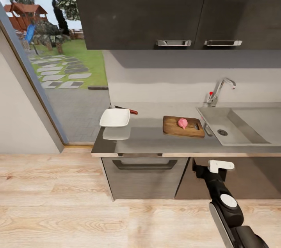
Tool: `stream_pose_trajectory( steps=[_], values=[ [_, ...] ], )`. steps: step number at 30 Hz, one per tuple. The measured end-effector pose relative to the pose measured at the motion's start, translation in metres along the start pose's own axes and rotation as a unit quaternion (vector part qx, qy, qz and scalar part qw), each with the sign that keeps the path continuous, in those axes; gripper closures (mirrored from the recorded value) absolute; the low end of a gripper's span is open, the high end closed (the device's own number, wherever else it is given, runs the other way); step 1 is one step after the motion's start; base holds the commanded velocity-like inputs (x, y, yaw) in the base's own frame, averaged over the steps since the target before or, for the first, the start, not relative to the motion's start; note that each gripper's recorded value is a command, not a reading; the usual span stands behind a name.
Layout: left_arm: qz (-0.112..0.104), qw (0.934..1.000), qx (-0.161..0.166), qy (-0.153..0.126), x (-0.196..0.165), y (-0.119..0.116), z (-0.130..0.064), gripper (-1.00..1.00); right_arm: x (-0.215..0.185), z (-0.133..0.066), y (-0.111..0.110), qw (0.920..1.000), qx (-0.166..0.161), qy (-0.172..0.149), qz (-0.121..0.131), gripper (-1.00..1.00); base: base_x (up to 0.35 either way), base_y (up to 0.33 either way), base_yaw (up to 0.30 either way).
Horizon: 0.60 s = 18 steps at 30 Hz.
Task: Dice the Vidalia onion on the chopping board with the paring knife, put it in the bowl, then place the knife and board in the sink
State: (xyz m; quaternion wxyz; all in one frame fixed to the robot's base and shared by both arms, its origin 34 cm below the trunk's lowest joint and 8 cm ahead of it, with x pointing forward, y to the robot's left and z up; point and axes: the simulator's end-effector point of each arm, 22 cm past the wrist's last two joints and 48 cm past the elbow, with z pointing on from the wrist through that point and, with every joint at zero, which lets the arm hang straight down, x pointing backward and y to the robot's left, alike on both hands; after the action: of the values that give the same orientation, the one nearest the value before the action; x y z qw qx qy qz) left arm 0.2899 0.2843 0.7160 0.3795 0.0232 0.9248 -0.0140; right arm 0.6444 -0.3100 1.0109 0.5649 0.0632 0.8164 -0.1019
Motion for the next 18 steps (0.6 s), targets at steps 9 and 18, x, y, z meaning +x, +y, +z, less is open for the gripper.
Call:
stream_pose_trajectory(
  steps=[9,18],
  values=[
    [0.001,1.0000,0.001,0.000,0.000,0.000,0.000,-1.00,-0.029,0.014,0.003,1.0000,0.000,-0.006,-0.001,-1.00,0.000,0.000,0.000],
    [0.001,1.0000,0.001,0.000,0.000,-0.001,0.000,-1.00,-0.056,0.026,0.005,1.0000,0.002,-0.006,-0.006,-1.00,0.000,0.000,0.000]
  ],
)
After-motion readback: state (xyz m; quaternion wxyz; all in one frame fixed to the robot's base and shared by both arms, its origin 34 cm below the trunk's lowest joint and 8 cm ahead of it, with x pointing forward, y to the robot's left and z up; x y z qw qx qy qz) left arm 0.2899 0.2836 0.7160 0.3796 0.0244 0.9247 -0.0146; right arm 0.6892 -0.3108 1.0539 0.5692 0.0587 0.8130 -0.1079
